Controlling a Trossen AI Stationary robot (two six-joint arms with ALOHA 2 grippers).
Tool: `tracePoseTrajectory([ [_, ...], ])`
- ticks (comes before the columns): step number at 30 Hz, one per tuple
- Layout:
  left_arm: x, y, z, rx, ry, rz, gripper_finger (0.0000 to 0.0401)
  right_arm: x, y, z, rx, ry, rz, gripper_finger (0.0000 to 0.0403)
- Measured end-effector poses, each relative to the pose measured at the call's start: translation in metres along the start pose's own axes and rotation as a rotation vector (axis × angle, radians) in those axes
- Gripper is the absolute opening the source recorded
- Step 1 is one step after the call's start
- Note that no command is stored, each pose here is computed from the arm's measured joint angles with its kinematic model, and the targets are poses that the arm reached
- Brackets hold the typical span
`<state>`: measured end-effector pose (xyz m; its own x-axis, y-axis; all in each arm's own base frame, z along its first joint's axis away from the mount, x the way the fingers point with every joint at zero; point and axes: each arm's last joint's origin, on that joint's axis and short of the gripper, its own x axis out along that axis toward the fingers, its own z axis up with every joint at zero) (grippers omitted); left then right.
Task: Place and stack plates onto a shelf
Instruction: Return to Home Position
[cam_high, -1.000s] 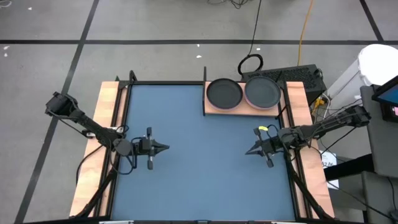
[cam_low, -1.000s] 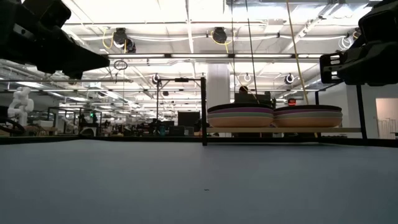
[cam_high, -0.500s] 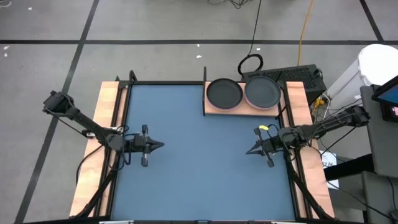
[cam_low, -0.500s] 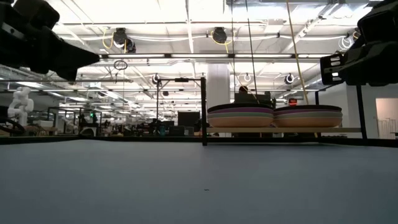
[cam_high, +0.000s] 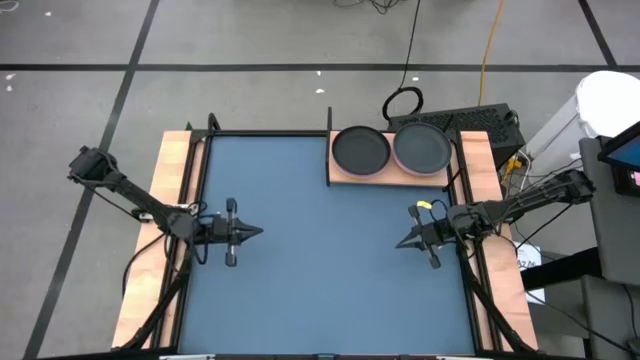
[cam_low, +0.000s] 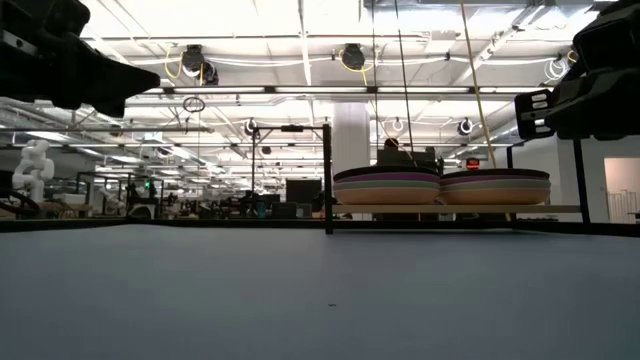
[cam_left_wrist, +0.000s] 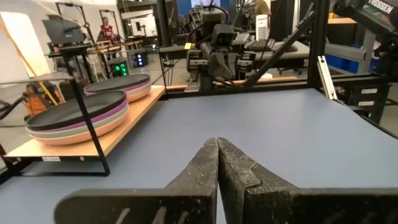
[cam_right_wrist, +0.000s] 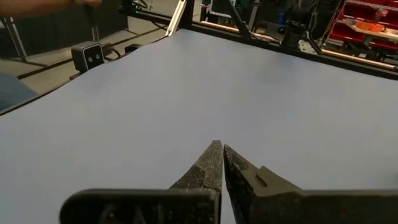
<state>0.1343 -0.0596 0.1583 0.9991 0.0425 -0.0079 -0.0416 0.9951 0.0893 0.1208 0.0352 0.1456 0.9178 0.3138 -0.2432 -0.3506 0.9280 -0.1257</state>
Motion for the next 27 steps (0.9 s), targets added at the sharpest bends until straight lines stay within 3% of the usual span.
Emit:
tracePoseTrajectory([
  [27, 0.01, 0.03, 0.005, 0.022, -0.058, -0.058, 0.0003, 0.0, 0.0, 0.0, -0.002, 0.004, -0.003, 0.0],
])
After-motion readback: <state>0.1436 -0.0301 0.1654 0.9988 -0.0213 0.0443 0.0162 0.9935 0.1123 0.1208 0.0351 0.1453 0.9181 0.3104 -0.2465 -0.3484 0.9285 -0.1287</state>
